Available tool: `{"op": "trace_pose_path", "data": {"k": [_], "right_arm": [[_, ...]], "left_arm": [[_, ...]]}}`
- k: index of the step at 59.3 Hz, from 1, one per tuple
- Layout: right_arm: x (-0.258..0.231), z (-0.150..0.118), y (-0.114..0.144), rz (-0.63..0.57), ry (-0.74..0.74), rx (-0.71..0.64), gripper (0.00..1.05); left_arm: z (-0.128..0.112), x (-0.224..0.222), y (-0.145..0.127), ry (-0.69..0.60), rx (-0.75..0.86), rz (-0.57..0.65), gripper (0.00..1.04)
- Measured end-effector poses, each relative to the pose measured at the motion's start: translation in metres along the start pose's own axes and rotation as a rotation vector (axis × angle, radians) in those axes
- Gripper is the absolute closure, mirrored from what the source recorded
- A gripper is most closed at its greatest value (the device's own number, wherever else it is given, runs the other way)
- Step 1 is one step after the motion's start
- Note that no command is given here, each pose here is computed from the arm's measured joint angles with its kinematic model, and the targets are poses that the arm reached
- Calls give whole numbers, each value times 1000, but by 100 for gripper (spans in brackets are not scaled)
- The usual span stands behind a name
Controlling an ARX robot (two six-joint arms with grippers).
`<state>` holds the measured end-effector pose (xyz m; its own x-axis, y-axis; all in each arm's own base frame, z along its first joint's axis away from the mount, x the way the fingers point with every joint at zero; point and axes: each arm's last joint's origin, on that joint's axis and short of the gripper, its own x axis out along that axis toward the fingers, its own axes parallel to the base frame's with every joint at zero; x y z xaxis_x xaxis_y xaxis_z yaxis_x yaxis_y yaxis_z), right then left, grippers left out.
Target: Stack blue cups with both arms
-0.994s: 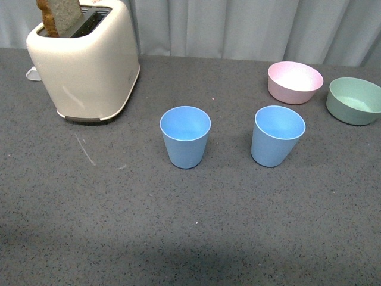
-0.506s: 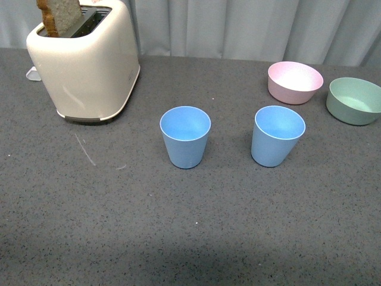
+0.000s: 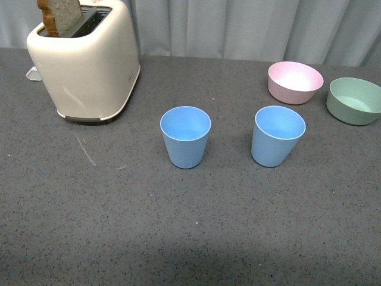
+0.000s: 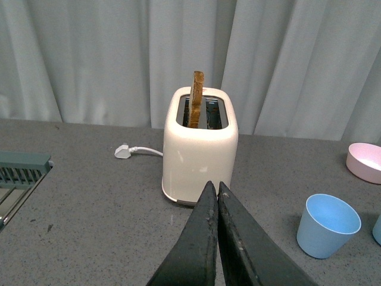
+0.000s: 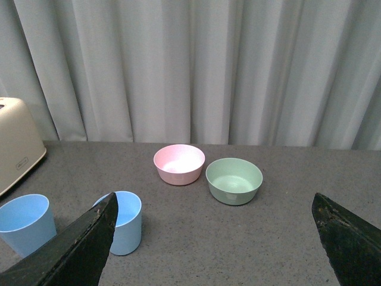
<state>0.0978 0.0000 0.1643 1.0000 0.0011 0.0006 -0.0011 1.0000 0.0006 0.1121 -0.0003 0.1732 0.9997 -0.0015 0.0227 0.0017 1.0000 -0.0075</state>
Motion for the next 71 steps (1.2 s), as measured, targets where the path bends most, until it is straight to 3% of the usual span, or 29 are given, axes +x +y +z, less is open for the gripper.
{"op": "trace_pose_path", "data": {"k": [35,57,62,67,71], "right_arm": [[0,0,0,0,0,0,10],[0,0,0,0,0,0,10],[2,-2,0,-61,85,-108,10],[11,-1,0,-49,148,-195,10],[27,3,0,-33,181,-218,10]], "left_arm": [[-3,-15,0,7,0,-1,101],[-3,-15,0,6,0,-1,39],[-3,-15,0,6,0,-1,24],[-3,-15,0,5,0,-1,8],[-3,-15,0,6,2,-1,7]]}}
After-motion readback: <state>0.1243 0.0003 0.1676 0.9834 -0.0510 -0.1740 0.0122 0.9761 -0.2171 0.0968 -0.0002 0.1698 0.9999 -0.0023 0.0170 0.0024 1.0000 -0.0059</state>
